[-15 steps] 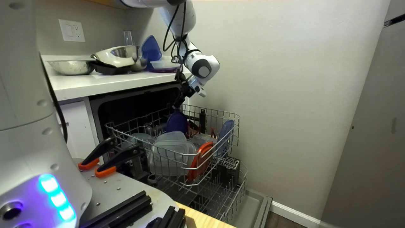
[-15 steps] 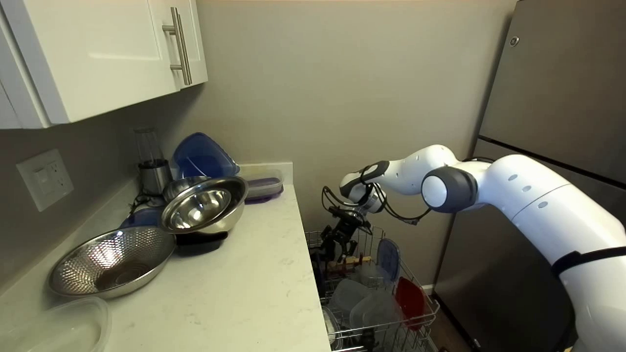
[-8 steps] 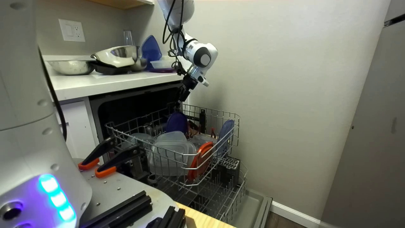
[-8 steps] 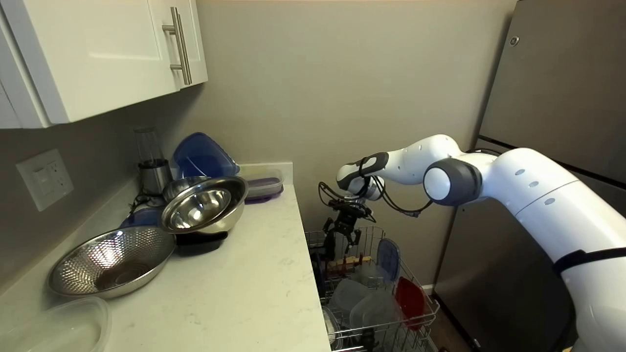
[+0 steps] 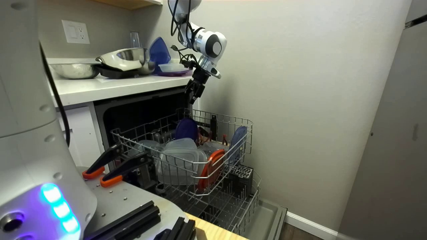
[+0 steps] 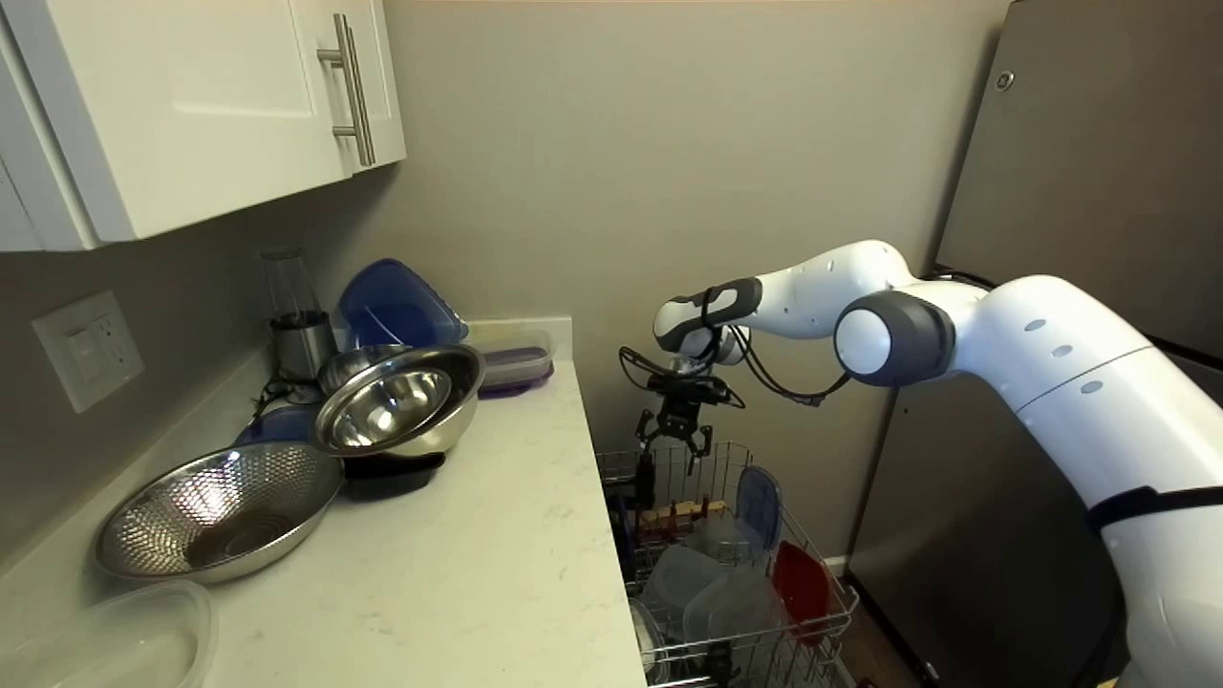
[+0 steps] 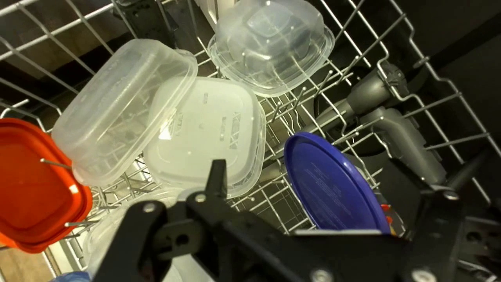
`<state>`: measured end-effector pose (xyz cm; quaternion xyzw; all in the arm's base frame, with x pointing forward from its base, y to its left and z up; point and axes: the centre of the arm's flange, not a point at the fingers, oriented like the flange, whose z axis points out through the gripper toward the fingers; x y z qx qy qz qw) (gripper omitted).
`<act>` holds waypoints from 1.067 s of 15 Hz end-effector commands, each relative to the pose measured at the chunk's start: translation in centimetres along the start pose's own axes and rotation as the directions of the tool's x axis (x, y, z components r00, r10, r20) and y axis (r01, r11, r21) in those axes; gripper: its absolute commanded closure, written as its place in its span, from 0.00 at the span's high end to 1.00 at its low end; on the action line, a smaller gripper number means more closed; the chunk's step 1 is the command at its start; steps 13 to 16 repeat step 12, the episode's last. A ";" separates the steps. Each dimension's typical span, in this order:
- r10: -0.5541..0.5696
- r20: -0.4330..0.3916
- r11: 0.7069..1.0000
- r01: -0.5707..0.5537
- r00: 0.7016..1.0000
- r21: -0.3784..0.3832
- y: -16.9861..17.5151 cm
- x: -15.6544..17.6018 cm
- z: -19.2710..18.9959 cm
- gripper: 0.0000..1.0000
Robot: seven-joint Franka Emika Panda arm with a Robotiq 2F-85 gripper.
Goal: Remove the clear bowl from the countertop and put it in the dishwasher
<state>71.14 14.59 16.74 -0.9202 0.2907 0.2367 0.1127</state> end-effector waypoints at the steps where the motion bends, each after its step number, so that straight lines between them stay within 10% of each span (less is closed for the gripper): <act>1: -0.123 -0.002 0.991 0.123 0.992 -0.053 -0.2 -2.4 -1.8 1.00; 16: -0.154 0.006 0.987 0.154 0.988 -0.047 -1.4 -2.5 -1.7 1.00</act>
